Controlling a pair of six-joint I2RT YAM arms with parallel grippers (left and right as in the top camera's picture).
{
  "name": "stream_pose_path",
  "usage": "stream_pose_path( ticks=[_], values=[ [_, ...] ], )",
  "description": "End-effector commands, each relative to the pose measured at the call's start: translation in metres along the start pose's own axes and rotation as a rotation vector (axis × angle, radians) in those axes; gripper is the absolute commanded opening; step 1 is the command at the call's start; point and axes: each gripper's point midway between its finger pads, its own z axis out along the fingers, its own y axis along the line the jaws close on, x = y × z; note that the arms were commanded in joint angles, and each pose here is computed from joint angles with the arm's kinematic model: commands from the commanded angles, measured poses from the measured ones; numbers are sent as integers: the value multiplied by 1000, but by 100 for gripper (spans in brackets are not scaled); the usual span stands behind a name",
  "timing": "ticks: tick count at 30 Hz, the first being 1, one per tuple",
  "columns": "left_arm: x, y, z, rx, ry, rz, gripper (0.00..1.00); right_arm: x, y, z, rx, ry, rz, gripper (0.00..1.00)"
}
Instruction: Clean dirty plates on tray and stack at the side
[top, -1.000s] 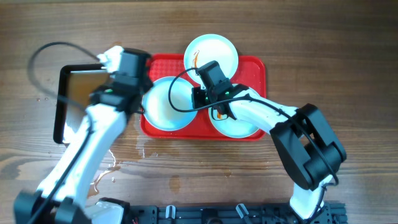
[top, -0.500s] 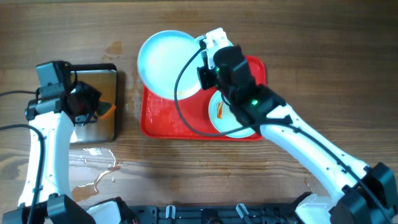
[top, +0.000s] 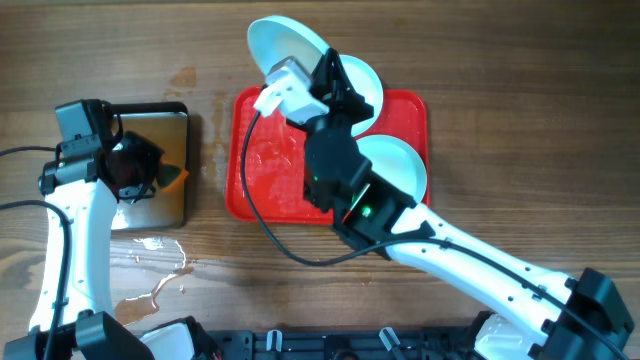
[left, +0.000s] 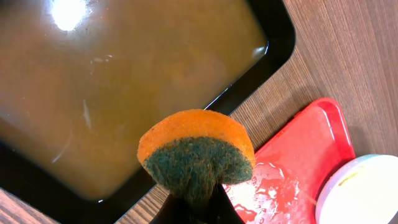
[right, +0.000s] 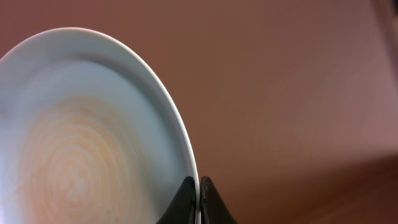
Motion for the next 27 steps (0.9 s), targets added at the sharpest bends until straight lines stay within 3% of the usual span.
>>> stream_pose_path(
  ticks=[1,5,8,13,17,20,24,27],
  values=[
    [3,1,2,4,17,18,4,-6,-4,-14,28,29,-162,4],
    [4,1,2,1,21,18,4,6,1,-11,42,83,-49,4],
    [4,2,2,-1,22,18,4,25,0,-8,83,152,201,4],
    [5,2,2,-2,24,18,4,55,29,-5,14,226,433,4],
    [5,2,2,-3,23,18,4,73,78,-4,-262,307,660,4],
    [5,2,2,-3,24,18,4,77,109,0,-572,415,945,4],
    [4,2,2,-3,21,59,4,89,98,22,-823,496,1229,4],
    [4,3,2,-5,22,71,4,134,67,49,-827,576,1360,4]
  ],
)
